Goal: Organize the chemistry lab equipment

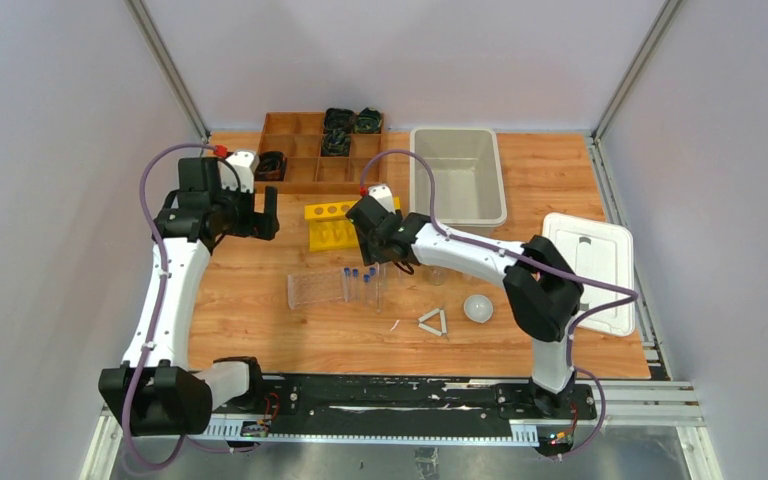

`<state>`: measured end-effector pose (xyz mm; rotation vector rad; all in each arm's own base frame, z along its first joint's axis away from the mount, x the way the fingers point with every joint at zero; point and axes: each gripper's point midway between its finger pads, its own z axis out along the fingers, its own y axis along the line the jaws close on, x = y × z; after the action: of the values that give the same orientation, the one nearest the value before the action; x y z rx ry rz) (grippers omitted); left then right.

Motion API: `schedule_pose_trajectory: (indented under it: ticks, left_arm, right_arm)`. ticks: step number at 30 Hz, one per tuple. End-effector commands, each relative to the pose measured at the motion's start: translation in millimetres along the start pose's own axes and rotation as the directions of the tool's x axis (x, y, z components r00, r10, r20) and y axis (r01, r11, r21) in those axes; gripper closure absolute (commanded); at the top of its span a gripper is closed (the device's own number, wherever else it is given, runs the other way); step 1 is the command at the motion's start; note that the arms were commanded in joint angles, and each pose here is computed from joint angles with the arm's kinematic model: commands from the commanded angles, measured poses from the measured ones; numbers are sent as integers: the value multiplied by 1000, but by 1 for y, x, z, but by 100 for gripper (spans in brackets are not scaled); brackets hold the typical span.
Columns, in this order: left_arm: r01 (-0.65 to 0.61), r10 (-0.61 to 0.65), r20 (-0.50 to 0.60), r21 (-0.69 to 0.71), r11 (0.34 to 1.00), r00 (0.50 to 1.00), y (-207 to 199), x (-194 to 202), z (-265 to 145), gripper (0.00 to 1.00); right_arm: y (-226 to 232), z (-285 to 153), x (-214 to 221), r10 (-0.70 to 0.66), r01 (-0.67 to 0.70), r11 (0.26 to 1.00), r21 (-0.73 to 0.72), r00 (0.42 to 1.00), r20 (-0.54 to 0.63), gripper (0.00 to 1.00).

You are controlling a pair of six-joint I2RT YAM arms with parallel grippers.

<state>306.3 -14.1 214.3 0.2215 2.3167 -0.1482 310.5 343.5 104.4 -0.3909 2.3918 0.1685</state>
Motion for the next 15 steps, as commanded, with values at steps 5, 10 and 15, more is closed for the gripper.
schedule_pose_trajectory:
  ticks: [5, 10, 15]
  left_arm:
    - [-7, 7, 37, 11, 1000, 999, -3, -13, -14, 3]
    - [-29, 28, 37, 20, 999, 999, -4, -13, -14, 3]
    - [-33, 32, 38, 30, 999, 999, -5, -13, -13, 4]
  right_arm:
    - [4, 28, 0, 39, -41, 996, 79, 999, 24, 45]
    - [9, 45, 2, 33, -36, 995, 88, 999, 27, 47]
    - [9, 59, 7, 16, -19, 994, 104, 1000, 23, 50]
